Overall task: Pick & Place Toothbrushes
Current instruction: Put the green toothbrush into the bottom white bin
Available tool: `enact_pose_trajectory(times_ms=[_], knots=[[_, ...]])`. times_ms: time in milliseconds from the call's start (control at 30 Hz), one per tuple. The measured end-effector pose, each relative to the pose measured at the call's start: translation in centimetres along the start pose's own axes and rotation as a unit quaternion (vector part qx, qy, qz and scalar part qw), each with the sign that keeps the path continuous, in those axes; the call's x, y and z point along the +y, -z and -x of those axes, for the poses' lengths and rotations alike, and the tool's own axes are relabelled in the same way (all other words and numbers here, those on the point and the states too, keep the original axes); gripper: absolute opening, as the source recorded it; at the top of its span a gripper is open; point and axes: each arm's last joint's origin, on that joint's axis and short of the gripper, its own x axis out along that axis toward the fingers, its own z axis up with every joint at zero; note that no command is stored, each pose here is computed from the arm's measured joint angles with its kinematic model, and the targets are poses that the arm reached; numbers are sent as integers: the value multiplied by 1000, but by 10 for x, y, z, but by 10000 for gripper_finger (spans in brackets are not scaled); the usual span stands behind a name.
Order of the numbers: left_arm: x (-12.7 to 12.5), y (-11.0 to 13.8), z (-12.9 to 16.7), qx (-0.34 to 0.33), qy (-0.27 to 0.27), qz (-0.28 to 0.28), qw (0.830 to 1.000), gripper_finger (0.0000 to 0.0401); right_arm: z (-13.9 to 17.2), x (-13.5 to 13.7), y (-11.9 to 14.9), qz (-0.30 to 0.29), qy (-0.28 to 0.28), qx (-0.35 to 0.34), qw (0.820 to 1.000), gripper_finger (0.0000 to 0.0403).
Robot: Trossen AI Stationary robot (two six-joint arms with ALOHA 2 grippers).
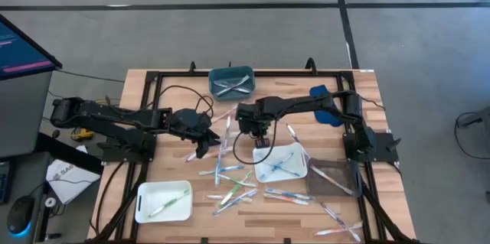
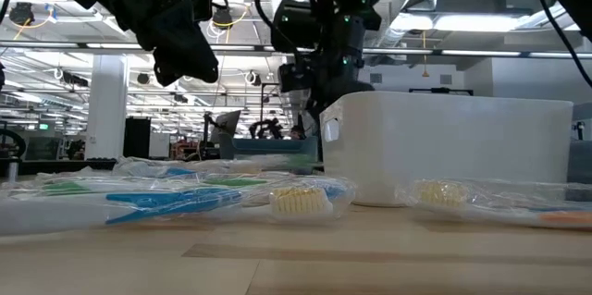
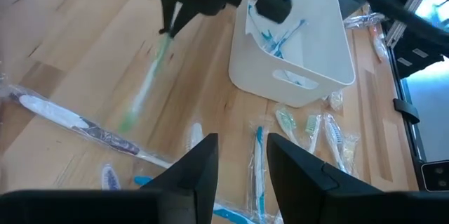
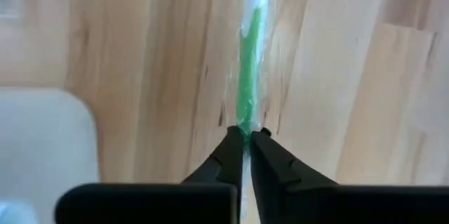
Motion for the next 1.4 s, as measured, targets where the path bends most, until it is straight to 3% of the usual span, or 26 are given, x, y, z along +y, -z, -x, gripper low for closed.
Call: enact_pose_trajectory(times_ms=[333,700,1000,1167,1400], knots=[[3,-2,0,-25,-52,-23,998,117,45,1,-10,-16,13,37,999,0],[7,-5,1,-36,-83,-95,991,120,88,13,-37,-54,29,-40,997,0],[11,-11,1,-53,-88,-144,984,190,91,22,-41,-69,39,-49,996,0],[13,-12,-9,-37,-49,-144,988,231,91,22,-42,-68,49,-53,995,0],[7,-31,-33,-18,-46,-167,985,250,92,24,-42,-65,62,-48,995,0]])
